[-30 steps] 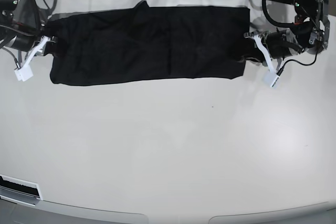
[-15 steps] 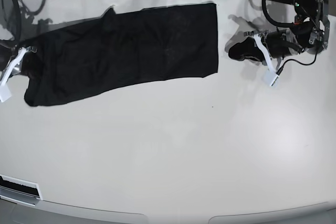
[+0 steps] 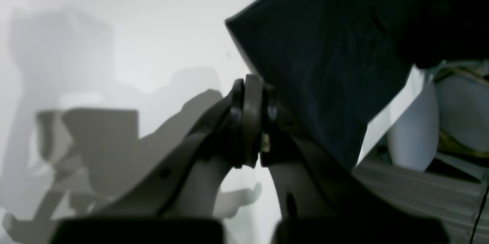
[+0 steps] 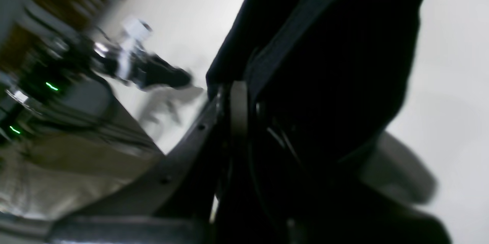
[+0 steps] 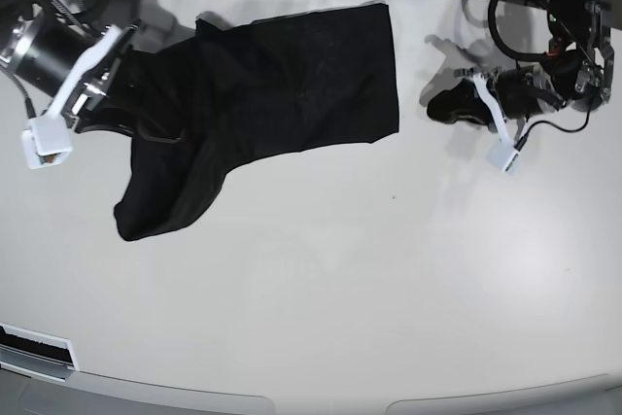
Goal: Layout the t-shirt on the table in an organized manner, then fold the t-shirt properly
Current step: 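Lift the strip end with the right gripper and fold it toward the left gripper, then lay the folded bundle down and square it with both grippers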
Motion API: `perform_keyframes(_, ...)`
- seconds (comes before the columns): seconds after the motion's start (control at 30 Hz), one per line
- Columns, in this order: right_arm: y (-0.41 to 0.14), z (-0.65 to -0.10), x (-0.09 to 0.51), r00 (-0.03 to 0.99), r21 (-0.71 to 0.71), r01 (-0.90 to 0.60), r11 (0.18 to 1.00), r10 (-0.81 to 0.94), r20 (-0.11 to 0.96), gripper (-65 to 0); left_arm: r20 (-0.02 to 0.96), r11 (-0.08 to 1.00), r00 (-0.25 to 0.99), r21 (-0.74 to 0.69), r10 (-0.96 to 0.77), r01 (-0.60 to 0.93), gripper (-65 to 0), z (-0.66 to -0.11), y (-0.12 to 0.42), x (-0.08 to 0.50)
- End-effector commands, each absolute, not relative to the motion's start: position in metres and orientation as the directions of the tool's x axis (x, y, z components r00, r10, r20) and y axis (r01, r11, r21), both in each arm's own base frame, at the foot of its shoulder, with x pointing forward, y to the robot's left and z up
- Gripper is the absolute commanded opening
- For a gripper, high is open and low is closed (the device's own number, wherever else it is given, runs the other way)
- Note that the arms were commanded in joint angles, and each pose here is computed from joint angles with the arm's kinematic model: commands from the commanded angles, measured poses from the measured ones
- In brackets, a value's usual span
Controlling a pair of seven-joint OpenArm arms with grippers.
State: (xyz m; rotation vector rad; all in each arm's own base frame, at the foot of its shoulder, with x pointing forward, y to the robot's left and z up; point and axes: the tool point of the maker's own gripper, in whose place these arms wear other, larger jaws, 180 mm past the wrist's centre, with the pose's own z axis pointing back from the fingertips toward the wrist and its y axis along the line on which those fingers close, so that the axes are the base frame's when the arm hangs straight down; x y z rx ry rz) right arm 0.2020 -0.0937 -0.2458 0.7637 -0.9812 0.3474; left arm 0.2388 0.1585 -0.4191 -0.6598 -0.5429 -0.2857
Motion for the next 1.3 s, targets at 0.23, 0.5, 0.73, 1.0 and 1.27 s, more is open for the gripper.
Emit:
perform_keyframes(0.23,-0.004,-0.25,0.192,0.551,0.472,-0.684,0.556,-0.031,0.834,-65.0,0.629,0.761,0.773,-0.463,-0.079,0.454,-65.0,-0.396,0.169,0.264)
perform_keyframes(0.5,0.054,-0.251,0.18,0.493,0.403,-0.781,0.477,0.076,0.867,-64.4,0.634,0.795,0.769,-0.42,-0.088,0.437,-65.0,-0.384,0.196,0.274)
perform_keyframes(0.73,0.091,-0.22,0.172,0.402,0.36,-0.876,0.322,0.075,0.913,-19.4,0.678,0.78,0.734,-0.433,-0.048,0.451,-65.0,-0.353,0.215,0.286)
perform_keyframes(1.0,0.088,-0.228,0.184,0.316,0.231,-0.925,0.303,0.273,0.908,-28.3,0.67,0.693,0.742,-0.537,0.004,0.481,-65.0,-0.318,0.217,0.282)
perform_keyframes(1.27,0.018,-0.274,0.276,0.272,-0.046,-0.776,0.629,0.399,0.876,-65.0,0.634,0.586,0.765,-0.579,-0.113,0.567,-65.0,-0.329,0.166,0.261)
